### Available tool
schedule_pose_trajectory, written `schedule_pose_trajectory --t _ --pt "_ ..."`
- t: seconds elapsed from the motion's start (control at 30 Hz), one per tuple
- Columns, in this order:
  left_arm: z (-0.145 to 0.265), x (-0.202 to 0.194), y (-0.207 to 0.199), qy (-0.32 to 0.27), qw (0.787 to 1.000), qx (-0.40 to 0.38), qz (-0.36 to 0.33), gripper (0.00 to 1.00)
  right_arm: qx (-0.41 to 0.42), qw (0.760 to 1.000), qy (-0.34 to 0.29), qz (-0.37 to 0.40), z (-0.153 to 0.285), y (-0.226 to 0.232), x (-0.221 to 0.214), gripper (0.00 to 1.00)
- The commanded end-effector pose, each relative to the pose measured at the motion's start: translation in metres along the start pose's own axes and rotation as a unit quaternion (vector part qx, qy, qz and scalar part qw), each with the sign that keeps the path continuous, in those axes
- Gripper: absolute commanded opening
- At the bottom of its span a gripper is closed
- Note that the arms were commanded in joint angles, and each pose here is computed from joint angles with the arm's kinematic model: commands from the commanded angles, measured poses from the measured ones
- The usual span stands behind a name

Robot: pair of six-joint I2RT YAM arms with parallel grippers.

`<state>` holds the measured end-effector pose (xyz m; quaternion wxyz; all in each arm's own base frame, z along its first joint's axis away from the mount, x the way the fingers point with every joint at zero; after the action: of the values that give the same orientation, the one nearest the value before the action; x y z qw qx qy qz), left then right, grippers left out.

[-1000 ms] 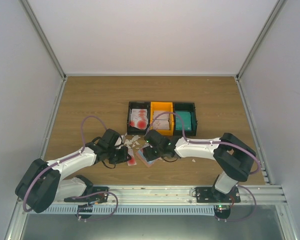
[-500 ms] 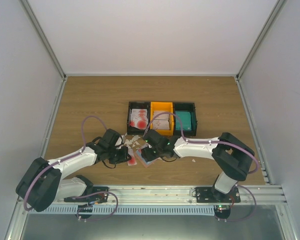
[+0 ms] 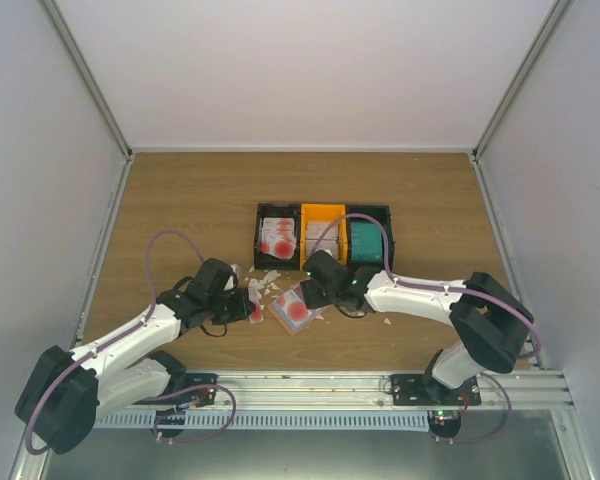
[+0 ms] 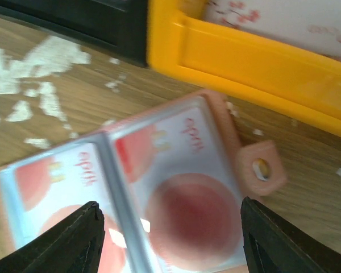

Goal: Put the credit cards into the card holder
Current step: Insert the credit card into the card holder, then turn over the card slot in the card holder.

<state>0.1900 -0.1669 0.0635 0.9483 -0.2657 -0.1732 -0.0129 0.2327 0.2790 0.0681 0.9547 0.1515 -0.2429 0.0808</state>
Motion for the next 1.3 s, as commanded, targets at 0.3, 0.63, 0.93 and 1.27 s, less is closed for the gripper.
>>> schedule_pose_trajectory --t 0.3,0.63,0.93,1.27 --pt "0.004 0.004 -0.03 -0.026 0.995 -0.1 0.016 0.0 -0.042 0.998 0.044 -0.022 -0.029 -0.051 -0.014 0.65" --pt "0.001 0.002 -0.026 -0.031 0.994 -0.101 0.031 0.0 0.031 0.995 0.089 -0.042 -0.019 -0.038 -0.05 0.57" --pt "0.001 -0.002 -0.02 -0.034 0.994 -0.094 0.042 0.0 0.078 0.991 0.101 -0.044 0.003 -0.011 -0.058 0.53" --pt "0.0 -0.006 -0.011 -0.038 0.995 -0.081 0.05 0.0 0.002 1.0 0.01 0.018 0.029 -0.006 -0.02 0.52"
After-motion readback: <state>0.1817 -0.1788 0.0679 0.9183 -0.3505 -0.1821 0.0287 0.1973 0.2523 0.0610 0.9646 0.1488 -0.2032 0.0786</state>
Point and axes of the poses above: each gripper's point midway between its finger pads, its own z axis back along the fingers, its own y axis along the line the jaws close on, x = y × z, the point moved 1 cm from there along z, back along the fingers, and after that the axes turned 10 degrees about -z, right-handed, at the moved point
